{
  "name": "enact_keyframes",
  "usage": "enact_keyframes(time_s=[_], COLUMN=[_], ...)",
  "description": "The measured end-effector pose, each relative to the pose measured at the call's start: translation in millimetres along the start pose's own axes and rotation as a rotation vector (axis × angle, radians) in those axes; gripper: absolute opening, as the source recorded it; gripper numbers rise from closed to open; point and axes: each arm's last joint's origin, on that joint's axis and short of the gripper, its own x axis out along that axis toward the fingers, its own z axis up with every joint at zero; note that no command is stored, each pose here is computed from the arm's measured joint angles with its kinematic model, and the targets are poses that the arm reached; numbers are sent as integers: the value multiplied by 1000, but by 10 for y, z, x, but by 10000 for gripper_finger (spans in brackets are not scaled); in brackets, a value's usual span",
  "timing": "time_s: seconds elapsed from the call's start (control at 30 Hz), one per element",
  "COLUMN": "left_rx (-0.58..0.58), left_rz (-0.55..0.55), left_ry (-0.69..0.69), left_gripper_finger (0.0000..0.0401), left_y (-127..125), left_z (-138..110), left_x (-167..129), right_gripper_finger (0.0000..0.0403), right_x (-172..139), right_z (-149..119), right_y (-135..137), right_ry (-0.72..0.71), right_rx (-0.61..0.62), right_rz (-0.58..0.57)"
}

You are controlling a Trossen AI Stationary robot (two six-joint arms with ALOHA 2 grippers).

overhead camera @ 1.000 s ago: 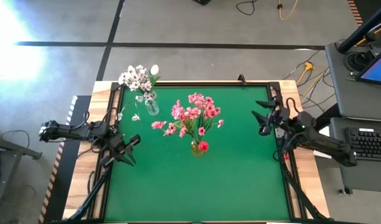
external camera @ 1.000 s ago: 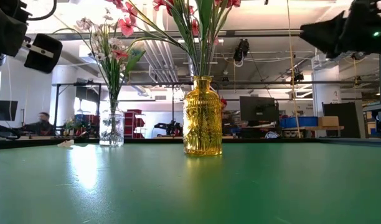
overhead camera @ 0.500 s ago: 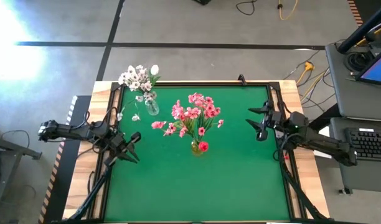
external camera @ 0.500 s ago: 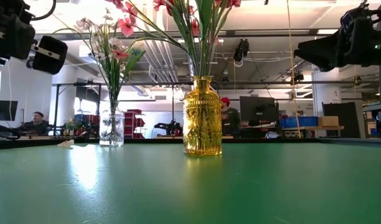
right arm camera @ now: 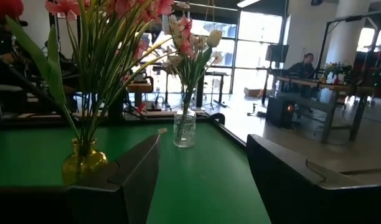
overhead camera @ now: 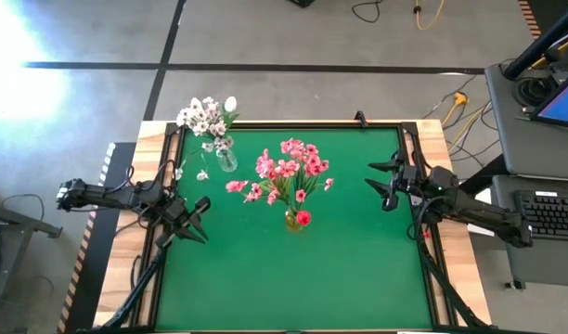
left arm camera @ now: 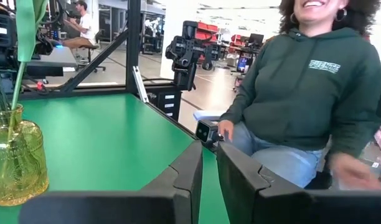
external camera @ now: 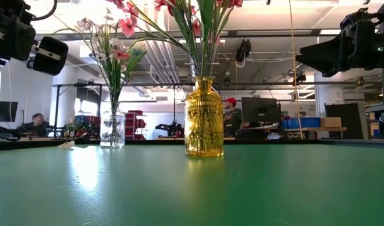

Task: Sort flowers into vase by color
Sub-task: Return to Home Position

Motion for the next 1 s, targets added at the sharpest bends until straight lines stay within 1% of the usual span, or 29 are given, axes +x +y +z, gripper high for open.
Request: enact_keyframes(time_s=[1.0], left_rx=[4], left_rz=[-1], left_ry=[-7], left_gripper_finger=[36], left_y=[-2], left_z=[14], left_x=[-1], right_gripper_finger=[231], right_x=[0], right_z=[-3], right_y=[0], right_ry=[1], right_rx=[-5], right_rz=[0])
